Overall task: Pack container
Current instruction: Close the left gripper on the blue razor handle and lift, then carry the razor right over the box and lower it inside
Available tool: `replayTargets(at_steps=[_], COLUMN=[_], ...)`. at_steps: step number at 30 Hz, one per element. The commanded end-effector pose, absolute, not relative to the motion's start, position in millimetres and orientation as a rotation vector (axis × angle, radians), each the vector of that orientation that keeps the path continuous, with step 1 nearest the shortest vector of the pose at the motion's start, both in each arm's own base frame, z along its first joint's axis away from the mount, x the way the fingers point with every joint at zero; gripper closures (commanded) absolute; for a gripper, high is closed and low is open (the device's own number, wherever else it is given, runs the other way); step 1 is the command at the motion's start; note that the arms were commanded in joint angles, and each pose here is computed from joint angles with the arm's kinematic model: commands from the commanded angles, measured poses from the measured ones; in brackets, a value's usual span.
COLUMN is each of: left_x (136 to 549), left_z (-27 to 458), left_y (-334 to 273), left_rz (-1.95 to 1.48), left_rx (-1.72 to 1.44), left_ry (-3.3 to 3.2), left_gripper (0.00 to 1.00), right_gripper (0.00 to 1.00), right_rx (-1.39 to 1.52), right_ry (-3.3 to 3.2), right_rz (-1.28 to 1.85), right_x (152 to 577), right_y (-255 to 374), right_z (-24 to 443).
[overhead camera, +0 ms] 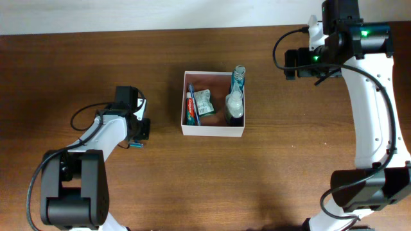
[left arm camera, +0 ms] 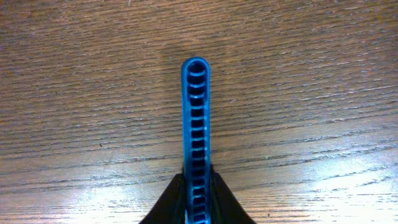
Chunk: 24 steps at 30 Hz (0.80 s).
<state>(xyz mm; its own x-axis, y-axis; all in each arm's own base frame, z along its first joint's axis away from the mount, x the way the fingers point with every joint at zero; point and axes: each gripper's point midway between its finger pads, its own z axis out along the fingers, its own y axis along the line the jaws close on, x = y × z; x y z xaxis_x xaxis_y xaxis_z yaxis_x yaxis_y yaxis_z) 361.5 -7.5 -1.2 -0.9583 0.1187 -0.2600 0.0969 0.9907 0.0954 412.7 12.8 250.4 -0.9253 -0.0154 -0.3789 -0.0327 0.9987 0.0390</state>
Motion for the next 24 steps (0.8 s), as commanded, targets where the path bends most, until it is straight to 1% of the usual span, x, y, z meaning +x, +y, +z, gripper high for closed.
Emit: replayTargets(at_steps=[1, 4, 5, 6, 7, 11, 18, 22, 24], left_x=[350.8, 351.6, 352.8, 355.3, 357.4, 367.0, 387.7, 397.0, 401.8], left_z=[-14.8, -14.1, -13.3, -11.1, -8.7, 13.4, 81.7, 127.5, 146.5], left_y=[-1.6, -1.6, -1.7, -1.9, -2.1, -6.2, -21.6, -65.6, -83.3], left_rz=[0.156, 0.156, 0.155, 0.155, 0.153, 0.130, 0.068, -0.161, -0.225], left_rx=[0.166, 0.166, 0.166, 0.165, 0.164, 0.156, 0.064, 0.143, 0.120], left_ry=[2.920, 2.917, 2.914, 2.906, 2.899, 2.869, 2.741, 2.604, 2.536], left_gripper=[0.90, 0.92, 0.94, 0.98, 0.99, 0.99, 0.99, 0.99, 0.99], right_gripper=[0.02, 0.02, 0.02, 0.01, 0.02, 0.01, 0.02, 0.02, 0.02], right_rx=[-0.032, -0.032, -0.032, -0.032, -0.032, -0.032, -0.032, -0.032, -0.032], right_ry=[2.727, 2.727, 2.727, 2.727, 2.727, 2.727, 2.727, 2.727, 2.727], right_rz=[0.069, 0.069, 0.069, 0.069, 0.069, 0.069, 0.069, 0.069, 0.069], right_x=[412.9, 412.9, 412.9, 412.9, 413.0, 412.9, 412.9, 412.9, 412.9], right_y=[12.9, 12.9, 12.9, 12.9, 12.9, 12.9, 12.9, 12.9, 12.9], right_z=[259.2, 259.2, 259.2, 259.2, 259.3, 259.2, 259.2, 259.2, 259.2])
